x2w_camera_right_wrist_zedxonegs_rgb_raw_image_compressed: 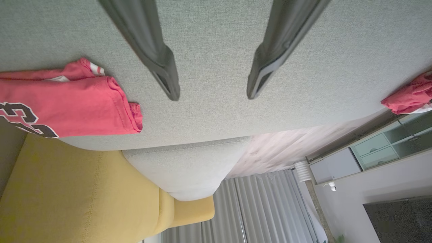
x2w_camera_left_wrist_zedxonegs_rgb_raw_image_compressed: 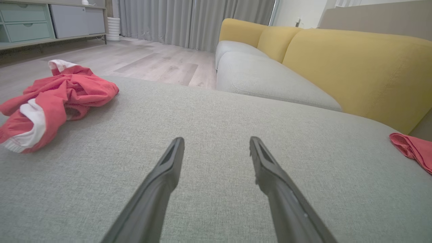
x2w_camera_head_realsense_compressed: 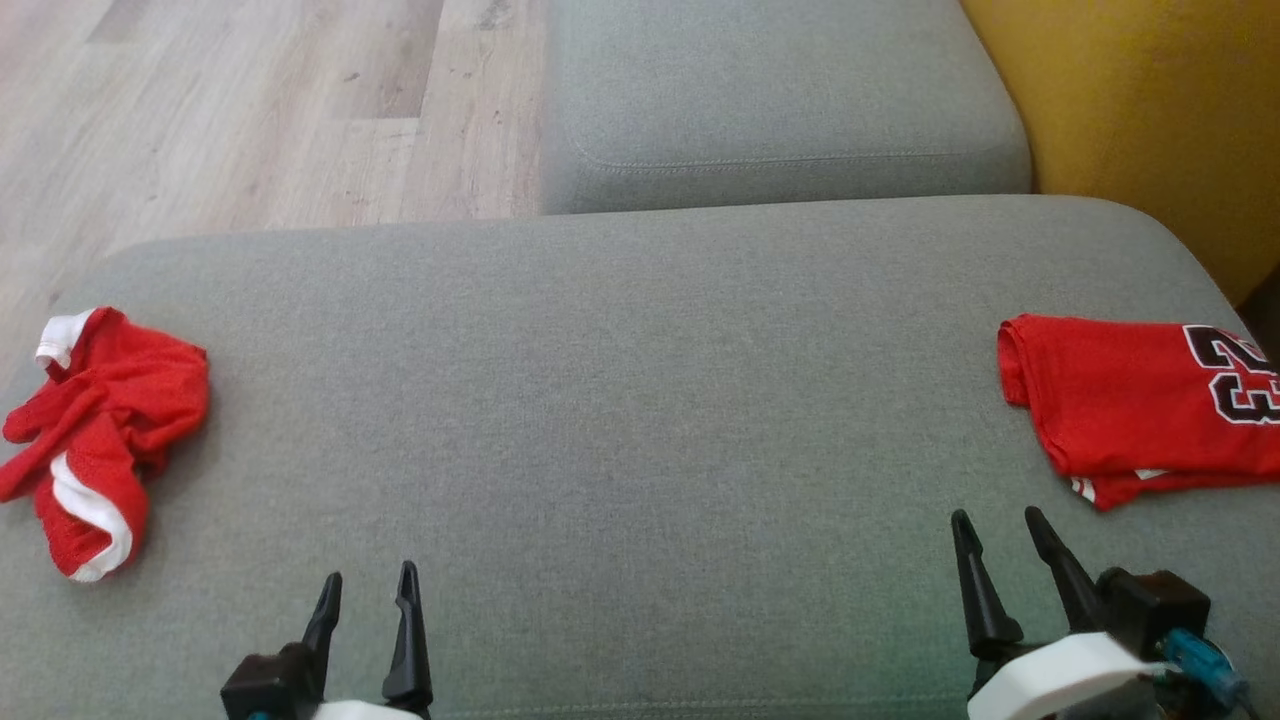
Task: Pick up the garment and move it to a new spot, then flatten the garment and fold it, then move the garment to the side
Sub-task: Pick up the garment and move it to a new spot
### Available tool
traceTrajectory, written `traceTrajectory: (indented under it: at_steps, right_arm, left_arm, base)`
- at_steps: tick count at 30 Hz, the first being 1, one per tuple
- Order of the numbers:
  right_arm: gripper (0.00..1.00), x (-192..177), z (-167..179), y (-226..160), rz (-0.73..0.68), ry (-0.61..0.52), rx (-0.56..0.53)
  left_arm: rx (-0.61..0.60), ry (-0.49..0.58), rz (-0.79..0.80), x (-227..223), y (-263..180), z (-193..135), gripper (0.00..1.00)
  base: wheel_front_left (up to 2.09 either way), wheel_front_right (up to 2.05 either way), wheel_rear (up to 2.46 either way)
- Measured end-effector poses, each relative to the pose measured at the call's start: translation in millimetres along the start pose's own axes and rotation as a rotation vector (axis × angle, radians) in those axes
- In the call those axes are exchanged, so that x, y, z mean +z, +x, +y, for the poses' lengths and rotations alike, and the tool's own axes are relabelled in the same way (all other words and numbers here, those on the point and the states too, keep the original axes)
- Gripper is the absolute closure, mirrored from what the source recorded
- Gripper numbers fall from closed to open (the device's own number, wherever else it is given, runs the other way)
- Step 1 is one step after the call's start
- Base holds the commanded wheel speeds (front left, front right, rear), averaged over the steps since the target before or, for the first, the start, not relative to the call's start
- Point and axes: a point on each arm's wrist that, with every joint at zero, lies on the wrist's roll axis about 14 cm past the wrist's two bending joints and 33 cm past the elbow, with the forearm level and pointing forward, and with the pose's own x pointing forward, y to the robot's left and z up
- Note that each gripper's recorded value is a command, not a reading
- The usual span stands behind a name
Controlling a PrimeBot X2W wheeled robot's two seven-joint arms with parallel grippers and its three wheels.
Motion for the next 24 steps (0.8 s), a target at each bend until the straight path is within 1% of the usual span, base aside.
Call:
traceTrajectory:
  at_steps: [16,24]
  right_arm:
    - [0.00,-1.8,-1.3,2.7,0.009,-0.011,-0.001]
    - [0.00,-0.4,21.4,16.8,0.008,-0.013,0.077]
  left_arm:
    - [0.015,0.001,0.012,-3.9,-2.7,3.8,0.00]
    - [0.089,-0.009,-0.033,8.0,-13.3,25.8,0.00]
  base:
    - [0.00,0.00,0.00]
    - [0.00,0.00,0.00]
